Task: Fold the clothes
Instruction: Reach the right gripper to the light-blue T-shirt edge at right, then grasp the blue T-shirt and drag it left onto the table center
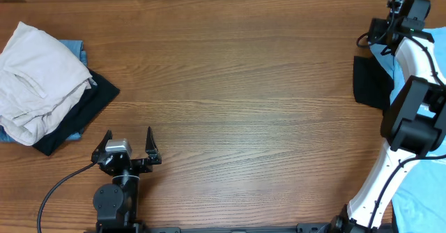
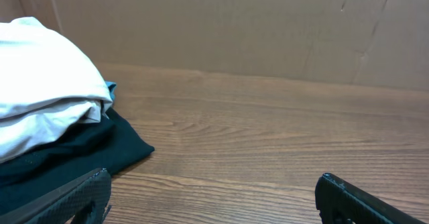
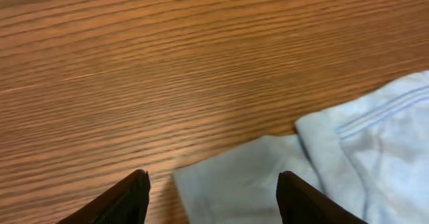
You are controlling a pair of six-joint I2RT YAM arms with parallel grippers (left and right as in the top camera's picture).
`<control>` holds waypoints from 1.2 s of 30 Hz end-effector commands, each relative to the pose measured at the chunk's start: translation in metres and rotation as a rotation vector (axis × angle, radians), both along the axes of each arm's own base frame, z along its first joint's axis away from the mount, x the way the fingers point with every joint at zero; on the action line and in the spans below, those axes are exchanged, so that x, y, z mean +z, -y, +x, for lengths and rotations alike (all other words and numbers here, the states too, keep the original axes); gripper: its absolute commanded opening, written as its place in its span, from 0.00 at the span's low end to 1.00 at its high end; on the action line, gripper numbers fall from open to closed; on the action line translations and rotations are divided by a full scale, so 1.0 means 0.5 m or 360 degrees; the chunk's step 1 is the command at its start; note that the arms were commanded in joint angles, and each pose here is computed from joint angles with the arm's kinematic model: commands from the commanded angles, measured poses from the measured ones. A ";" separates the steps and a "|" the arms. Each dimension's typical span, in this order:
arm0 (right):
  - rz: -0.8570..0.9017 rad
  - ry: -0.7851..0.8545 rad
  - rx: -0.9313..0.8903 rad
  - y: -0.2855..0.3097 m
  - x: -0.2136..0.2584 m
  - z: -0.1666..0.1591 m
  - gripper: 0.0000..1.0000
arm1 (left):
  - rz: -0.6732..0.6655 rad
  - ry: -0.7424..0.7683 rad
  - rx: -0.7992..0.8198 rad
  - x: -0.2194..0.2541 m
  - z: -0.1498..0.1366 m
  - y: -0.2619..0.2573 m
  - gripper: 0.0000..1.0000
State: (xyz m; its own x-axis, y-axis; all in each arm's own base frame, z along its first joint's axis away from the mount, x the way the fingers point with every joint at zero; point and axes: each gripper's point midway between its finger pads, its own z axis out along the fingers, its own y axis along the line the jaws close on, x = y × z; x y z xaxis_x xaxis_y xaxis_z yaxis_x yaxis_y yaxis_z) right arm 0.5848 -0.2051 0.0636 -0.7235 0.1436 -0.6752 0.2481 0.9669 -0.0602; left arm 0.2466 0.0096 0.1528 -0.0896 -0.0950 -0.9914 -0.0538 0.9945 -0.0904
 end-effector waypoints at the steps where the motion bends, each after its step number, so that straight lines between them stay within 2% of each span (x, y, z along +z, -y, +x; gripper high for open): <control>1: -0.0006 0.0010 0.0000 0.011 -0.004 0.007 0.65 | 0.0043 0.0000 0.0008 -0.001 0.000 -0.002 1.00; 4: 0.0016 -0.0072 -0.0009 0.011 -0.069 -0.001 0.65 | 0.0043 0.0000 0.0008 -0.001 0.000 -0.002 1.00; 10: 0.0045 -0.0151 -0.0012 0.008 -0.120 -0.017 0.65 | 0.0043 0.0000 0.0008 -0.001 0.000 -0.002 1.00; 12: 0.0048 -0.0159 -0.0013 0.008 -0.122 -0.019 0.50 | 0.0043 0.0000 0.0008 -0.001 0.000 -0.002 1.00; 14: 0.0049 -0.0163 -0.0013 0.008 -0.123 -0.020 0.25 | 0.0043 0.0000 0.0008 -0.001 0.000 -0.002 1.00; 17: 0.0048 -0.0162 -0.0013 0.008 -0.122 -0.020 0.04 | 0.0043 0.0000 0.0008 -0.001 0.000 -0.002 1.00; 21: 0.0023 -0.0093 -0.0013 0.014 -0.076 -0.004 0.04 | 0.0043 0.0000 0.0008 -0.001 0.000 -0.002 1.00; 24: 0.0000 0.0140 -0.0072 0.020 0.094 0.012 0.04 | 0.0043 0.0000 0.0008 -0.001 0.000 -0.002 1.00; 26: -0.0024 0.0292 -0.0177 0.032 0.220 -0.004 0.04 | 0.0043 0.0000 0.0008 -0.001 0.000 -0.002 1.00; 31: -0.0144 0.0616 -0.0259 0.015 0.518 -0.096 0.04 | 0.0043 0.0000 0.0008 -0.001 0.000 -0.002 1.00; 34: -0.0162 0.0726 -0.0209 -0.046 0.645 -0.170 0.04 | 0.0043 0.0000 0.0008 -0.001 0.000 -0.002 1.00; 36: -0.0132 0.0781 -0.0076 -0.143 0.713 -0.214 0.04 | 0.0043 0.0000 0.0008 -0.001 0.000 -0.002 1.00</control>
State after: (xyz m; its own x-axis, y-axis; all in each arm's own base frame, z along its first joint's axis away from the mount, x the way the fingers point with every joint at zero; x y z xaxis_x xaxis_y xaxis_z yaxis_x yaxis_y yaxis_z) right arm 0.4947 -0.1854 0.3748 -0.3658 0.1376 -0.9205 0.3969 0.9176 -0.0205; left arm 0.2466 0.0096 0.1529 -0.0893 -0.0950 -0.9915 -0.0538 0.9945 -0.0904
